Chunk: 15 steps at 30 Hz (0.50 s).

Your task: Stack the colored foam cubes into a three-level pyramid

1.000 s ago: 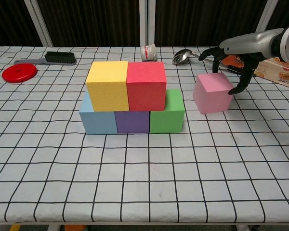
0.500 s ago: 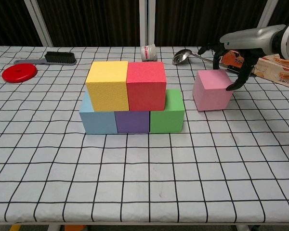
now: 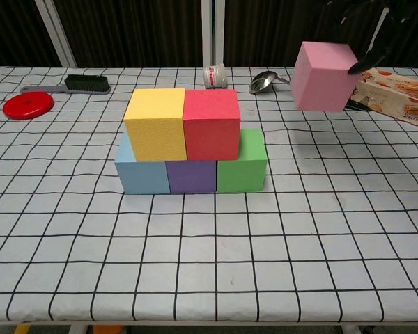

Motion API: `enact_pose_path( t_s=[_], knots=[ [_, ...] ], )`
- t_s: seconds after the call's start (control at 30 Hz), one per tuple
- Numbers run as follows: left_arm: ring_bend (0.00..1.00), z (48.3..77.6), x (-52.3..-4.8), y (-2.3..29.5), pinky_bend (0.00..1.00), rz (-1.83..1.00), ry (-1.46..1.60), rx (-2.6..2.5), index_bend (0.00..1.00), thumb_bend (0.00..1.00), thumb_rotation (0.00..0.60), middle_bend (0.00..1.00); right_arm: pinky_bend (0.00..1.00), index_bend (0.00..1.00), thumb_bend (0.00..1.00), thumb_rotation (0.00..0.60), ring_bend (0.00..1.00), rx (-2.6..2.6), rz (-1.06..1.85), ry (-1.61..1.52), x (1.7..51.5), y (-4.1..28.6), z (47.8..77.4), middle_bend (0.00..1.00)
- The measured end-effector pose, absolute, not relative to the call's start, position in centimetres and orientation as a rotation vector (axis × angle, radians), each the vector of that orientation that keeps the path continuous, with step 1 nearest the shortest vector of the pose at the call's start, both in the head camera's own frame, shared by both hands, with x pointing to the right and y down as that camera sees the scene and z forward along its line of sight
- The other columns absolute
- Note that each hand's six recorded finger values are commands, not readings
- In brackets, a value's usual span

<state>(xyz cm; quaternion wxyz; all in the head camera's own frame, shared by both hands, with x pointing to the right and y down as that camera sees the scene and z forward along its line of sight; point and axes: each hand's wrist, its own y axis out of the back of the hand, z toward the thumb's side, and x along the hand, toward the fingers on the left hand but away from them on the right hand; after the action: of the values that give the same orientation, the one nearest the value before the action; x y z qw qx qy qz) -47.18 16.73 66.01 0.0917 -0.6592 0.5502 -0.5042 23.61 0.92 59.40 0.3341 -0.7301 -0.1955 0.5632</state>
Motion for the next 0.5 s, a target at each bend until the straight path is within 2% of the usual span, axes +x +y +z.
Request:
enact_pose_path(
  t_s=[0.13, 0.5],
  knots=[
    [0.0, 65.6, -47.1, 16.5, 0.06, -1.485, 1.637, -1.96, 0.13, 0.16, 0.6, 0.12, 0.0, 0.0, 0.2, 0.6, 0.0, -1.909, 1.478, -0.554, 22.7, -0.8, 56.2, 0.42],
    [0.0, 65.2, -46.8, 16.2, 0.06, -1.471, 1.643, -1.959, 0.13, 0.16, 0.6, 0.12, 0.0, 0.0, 0.2, 0.6, 0.0, -2.012, 1.434, -0.56, 16.9, -2.6, 52.4, 0.42]
  ],
)
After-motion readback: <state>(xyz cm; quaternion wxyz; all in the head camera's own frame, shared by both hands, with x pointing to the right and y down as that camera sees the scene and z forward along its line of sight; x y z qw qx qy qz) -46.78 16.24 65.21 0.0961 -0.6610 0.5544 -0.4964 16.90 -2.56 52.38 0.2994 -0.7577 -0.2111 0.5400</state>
